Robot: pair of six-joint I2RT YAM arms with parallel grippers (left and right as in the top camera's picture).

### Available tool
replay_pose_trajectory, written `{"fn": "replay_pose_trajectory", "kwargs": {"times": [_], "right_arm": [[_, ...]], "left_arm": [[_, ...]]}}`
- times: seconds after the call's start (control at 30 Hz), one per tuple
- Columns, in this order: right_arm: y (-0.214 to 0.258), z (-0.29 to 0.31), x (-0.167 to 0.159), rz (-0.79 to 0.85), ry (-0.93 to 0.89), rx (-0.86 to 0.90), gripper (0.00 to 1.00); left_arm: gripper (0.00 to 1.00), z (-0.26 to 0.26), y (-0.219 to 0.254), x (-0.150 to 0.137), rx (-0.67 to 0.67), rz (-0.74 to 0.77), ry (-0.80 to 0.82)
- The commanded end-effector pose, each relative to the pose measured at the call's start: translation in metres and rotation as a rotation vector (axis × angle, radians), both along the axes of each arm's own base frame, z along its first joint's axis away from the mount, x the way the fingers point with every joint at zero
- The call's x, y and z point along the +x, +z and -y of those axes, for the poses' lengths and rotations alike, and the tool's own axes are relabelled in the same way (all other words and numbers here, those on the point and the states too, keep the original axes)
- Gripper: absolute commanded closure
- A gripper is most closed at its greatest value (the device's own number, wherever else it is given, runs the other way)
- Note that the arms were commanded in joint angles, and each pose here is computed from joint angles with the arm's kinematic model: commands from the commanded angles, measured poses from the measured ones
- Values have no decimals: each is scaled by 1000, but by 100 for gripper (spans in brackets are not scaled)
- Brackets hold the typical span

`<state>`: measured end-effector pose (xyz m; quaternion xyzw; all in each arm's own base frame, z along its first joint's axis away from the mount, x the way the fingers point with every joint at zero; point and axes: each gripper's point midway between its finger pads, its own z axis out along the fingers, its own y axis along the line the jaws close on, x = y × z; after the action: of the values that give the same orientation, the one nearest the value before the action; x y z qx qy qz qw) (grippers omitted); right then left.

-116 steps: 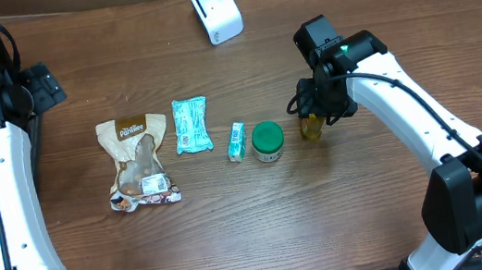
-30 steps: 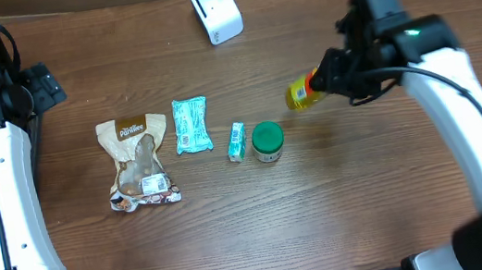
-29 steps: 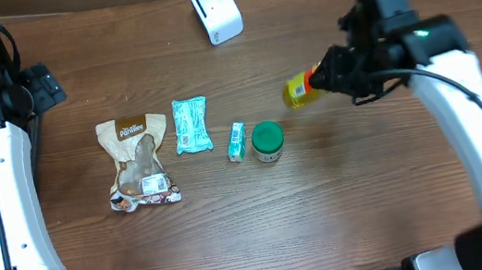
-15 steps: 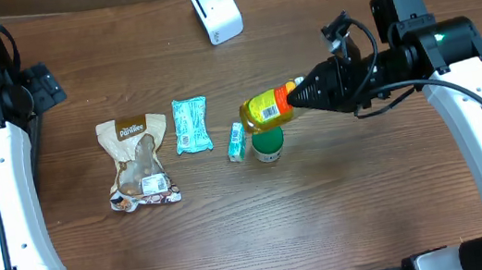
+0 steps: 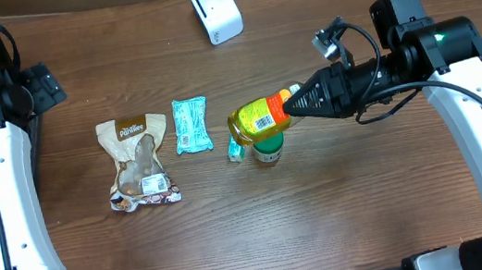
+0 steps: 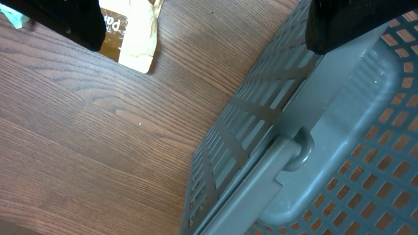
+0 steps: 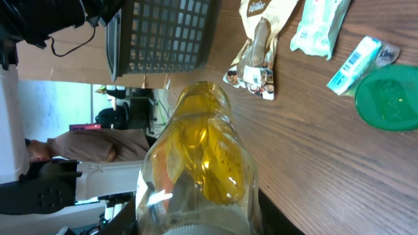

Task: Scan the item barcode
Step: 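Carry the oil bottle with the right gripper toward the scanner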

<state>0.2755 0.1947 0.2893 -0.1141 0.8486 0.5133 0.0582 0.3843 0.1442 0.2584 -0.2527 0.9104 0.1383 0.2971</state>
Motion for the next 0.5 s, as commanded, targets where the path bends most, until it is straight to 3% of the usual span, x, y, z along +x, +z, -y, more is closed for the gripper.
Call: {"fn": "replay_pose_trajectory", "kwargs": {"times": [0.0,0.47], "right_arm": [[18,-4,-9,46,48,73,87],[22,-5,-22,27,85,105,87]], "left_arm": [[1,-3,4,1,4,10,3],[0,-3,4,1,4,10,3]]}}
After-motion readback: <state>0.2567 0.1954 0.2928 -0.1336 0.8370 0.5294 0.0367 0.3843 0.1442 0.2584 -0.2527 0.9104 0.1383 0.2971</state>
